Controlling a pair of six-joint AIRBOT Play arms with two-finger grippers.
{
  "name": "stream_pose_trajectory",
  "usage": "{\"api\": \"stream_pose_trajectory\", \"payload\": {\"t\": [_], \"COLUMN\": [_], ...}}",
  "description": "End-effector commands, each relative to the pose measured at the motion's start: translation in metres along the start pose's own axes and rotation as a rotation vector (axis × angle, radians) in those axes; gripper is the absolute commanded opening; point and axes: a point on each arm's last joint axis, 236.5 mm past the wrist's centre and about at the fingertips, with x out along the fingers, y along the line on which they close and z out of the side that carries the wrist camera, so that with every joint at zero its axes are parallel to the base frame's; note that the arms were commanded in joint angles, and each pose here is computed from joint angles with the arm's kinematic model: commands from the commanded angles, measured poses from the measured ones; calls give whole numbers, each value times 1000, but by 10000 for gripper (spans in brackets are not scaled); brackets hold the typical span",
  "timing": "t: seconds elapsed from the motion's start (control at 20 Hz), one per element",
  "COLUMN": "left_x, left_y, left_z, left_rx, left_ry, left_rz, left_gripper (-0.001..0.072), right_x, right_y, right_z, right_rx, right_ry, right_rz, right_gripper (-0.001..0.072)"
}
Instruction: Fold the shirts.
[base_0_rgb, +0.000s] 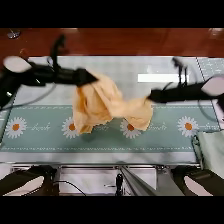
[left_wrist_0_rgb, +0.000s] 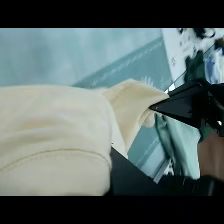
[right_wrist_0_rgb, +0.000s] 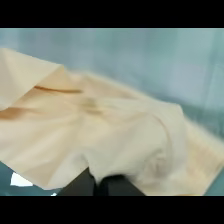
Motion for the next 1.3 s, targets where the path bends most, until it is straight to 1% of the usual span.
{"api": "stream_pose_trajectory", "payload": {"t": [0.0, 0.1, 0.25, 0.35, 0.45, 0.55, 0.6, 0.7, 0.85, 0.9, 1.05, 1.15, 1.25], "left_x": [-81, -134, -211, -255, -294, -313, -314, -305, -268, -252, -187, -147, -110], "left_y": [-93, -161, -227, -256, -272, -282, -284, -272, -219, -203, -152, -97, -38], "left_z": [101, 132, 142, 129, 106, 74, 56, 21, -15, -25, -53, -61, -59], "left_rx": [256, 441, 601, 701, 753, 782, 782, 718, 550, 502, 352, 234, 133], "left_ry": [-253, -394, -569, -665, -732, -724, -687, -568, -331, -254, -27, 45, 27], "left_rz": [-38, -44, 79, 178, 280, 335, 338, 340, 358, 340, 213, 203, 230], "left_gripper": [24, 24, 24, 24, 24, 24, 24, 25, 25, 25, 25, 25, 25], "right_x": [-125, -217, -329, -380, -415, -444, -457, -474, -469, -452, -371, -313, -253], "right_y": [76, 122, 171, 191, 193, 199, 203, 207, 202, 195, 162, 125, 73], "right_z": [119, 148, 138, 113, 87, 61, 47, 27, 8, 6, 7, 14, 23], "right_rx": [-229, -350, -483, -555, -583, -606, -621, -636, -640, -630, -558, -476, -369], "right_ry": [-354, -550, -764, -883, -951, -1013, -1041, -1077, -1025, -959, -678, -522, -390], "right_rz": [-13, -25, -42, -36, -75, -83, -80, -73, -85, -87, -89, -135, -226], "right_gripper": [25, 24, 24, 25, 24, 25, 25, 24, 25, 25, 25, 24, 25]}}
